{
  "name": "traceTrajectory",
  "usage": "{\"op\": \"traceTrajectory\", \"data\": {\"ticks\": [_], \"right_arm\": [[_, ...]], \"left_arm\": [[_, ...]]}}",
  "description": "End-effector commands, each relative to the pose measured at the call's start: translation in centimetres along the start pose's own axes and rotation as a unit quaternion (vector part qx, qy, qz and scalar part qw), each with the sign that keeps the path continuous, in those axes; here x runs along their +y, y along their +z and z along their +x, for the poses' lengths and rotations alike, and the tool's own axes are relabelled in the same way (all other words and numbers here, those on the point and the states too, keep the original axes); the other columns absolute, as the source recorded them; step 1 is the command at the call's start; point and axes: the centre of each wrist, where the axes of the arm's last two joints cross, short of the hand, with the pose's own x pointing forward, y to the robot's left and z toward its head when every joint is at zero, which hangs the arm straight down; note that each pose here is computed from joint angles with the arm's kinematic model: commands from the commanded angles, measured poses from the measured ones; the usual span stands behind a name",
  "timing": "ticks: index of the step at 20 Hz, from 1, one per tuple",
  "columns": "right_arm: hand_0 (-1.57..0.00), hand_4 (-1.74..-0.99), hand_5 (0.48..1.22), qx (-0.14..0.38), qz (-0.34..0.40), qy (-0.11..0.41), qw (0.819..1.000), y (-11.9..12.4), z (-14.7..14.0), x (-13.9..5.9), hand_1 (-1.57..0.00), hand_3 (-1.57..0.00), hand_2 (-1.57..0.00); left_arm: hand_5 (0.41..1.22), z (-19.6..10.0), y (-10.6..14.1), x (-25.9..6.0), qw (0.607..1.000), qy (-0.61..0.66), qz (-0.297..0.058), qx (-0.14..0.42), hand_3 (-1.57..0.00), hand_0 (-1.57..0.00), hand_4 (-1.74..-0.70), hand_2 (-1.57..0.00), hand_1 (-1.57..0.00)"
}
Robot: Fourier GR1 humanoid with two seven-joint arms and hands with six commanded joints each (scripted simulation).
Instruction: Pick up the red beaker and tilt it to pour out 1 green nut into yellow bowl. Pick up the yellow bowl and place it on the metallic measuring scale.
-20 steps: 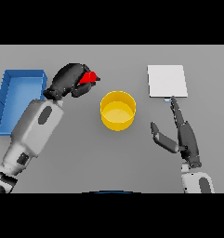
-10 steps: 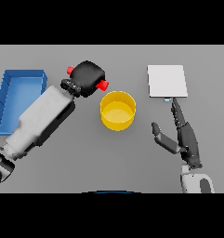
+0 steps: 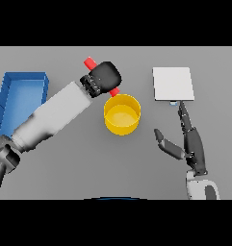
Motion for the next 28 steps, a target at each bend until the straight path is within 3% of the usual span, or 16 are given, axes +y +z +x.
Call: {"op": "traceTrajectory", "data": {"ticks": [1, 9, 15, 19, 22, 28], "right_arm": [[0.0, -1.193, 0.578, 0.004, 0.001, 0.0, 1.0, -0.2, 0.0, 0.3, 0.0, 0.0, 0.0], [0.0, -1.13, 0.565, 0.004, -0.004, -0.003, 1.0, -0.6, 0.2, 0.1, 0.0, 0.0, 0.0], [0.0, -1.133, 0.579, -0.001, -0.002, -0.002, 1.0, -0.1, 0.3, 0.2, 0.0, 0.0, 0.0], [0.0, -1.138, 0.572, 0.008, -0.007, -0.001, 1.0, -0.2, 0.2, 0.1, 0.0, 0.0, 0.0], [0.0, -1.135, 0.563, -0.001, -0.001, 0.001, 1.0, 0.0, 0.4, 0.5, 0.0, 0.0, 0.0], [0.0, -1.105, 0.559, -0.014, 0.012, -0.019, 1.0, -0.6, 0.5, 0.7, 0.0, 0.0, 0.0]], "left_arm": [[1.22, 0.1, 0.0, 0.2, 1.0, -0.021, -0.001, -0.005, -1.52, -1.57, -1.73, -1.57, -1.57], [1.221, 1.3, -0.5, 1.2, 0.982, -0.184, -0.026, -0.025, -1.56, -1.57, -1.74, -1.57, -1.57], [1.221, 2.3, -1.0, 2.0, 0.96, -0.276, -0.03, -0.032, -1.57, -1.57, -1.73, -1.57, -1.57], [1.221, 1.7, -0.8, 5.3, 0.939, -0.342, -0.016, -0.032, -1.57, -1.57, -1.73, -1.57, -1.57], [1.221, -1.6, 0.3, 10.3, 0.928, -0.374, 0.003, 0.008, -1.57, -1.57, -1.73, -1.57, -1.57], [1.221, -11.2, 4.8, 15.3, 0.959, -0.229, 0.05, 0.158, -1.57, -1.57, -1.73, -1.57, -1.57]]}}
